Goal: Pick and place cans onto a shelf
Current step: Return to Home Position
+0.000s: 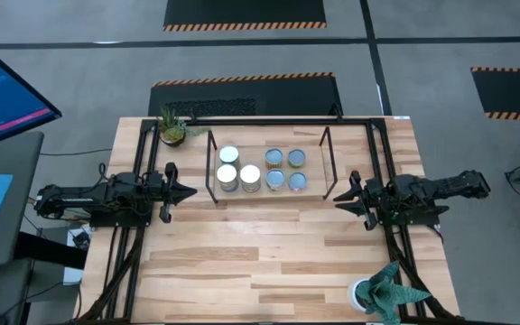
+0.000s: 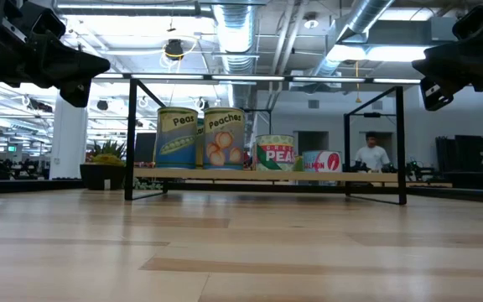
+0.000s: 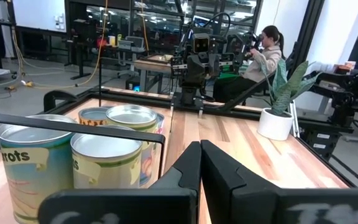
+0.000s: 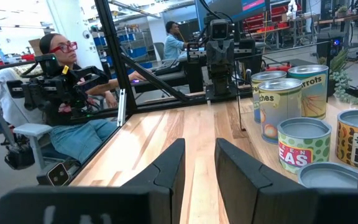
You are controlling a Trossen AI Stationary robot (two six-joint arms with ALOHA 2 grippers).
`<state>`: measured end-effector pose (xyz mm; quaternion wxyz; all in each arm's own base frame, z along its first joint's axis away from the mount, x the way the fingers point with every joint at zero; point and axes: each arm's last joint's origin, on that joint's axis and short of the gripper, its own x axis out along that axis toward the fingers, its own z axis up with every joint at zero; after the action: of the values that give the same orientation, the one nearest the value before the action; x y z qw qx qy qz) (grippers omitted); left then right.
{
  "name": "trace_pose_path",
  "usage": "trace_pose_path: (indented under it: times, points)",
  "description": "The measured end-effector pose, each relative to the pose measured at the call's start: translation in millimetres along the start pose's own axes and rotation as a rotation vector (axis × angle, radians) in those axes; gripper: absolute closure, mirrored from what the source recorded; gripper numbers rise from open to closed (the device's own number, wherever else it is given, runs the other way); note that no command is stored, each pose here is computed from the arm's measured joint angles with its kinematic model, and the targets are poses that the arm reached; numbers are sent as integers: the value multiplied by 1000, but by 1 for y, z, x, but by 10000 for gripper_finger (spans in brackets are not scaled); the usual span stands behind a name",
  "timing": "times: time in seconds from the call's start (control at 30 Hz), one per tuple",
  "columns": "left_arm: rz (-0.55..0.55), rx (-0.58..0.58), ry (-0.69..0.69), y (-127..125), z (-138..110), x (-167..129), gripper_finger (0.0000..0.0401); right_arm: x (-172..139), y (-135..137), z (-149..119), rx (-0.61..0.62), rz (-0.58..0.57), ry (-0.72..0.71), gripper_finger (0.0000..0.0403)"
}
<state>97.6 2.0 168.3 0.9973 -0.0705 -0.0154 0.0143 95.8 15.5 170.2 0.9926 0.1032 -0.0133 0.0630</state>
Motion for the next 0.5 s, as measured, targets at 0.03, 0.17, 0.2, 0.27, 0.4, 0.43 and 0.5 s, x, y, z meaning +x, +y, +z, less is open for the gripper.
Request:
trace_pose_path:
  times: [0.03, 0.17, 0.2, 0.27, 0.4, 0.43, 0.5]
  points:
    - [0, 3, 0, 0, 0, 0, 401, 0, 0, 0, 0, 0, 0, 290]
    - [0, -2, 0, 0, 0, 0, 401, 0, 0, 0, 0, 0, 0, 290]
    - [0, -2, 0, 0, 0, 0, 401, 0, 0, 0, 0, 0, 0, 290]
    - [0, 3, 0, 0, 0, 0, 401, 0, 0, 0, 0, 0, 1, 290]
    - [0, -2, 0, 0, 0, 0, 401, 0, 0, 0, 0, 0, 1, 290]
    - [0, -2, 0, 0, 0, 0, 401, 0, 0, 0, 0, 0, 0, 290]
    - [0, 3, 0, 0, 0, 0, 401, 0, 0, 0, 0, 0, 0, 290]
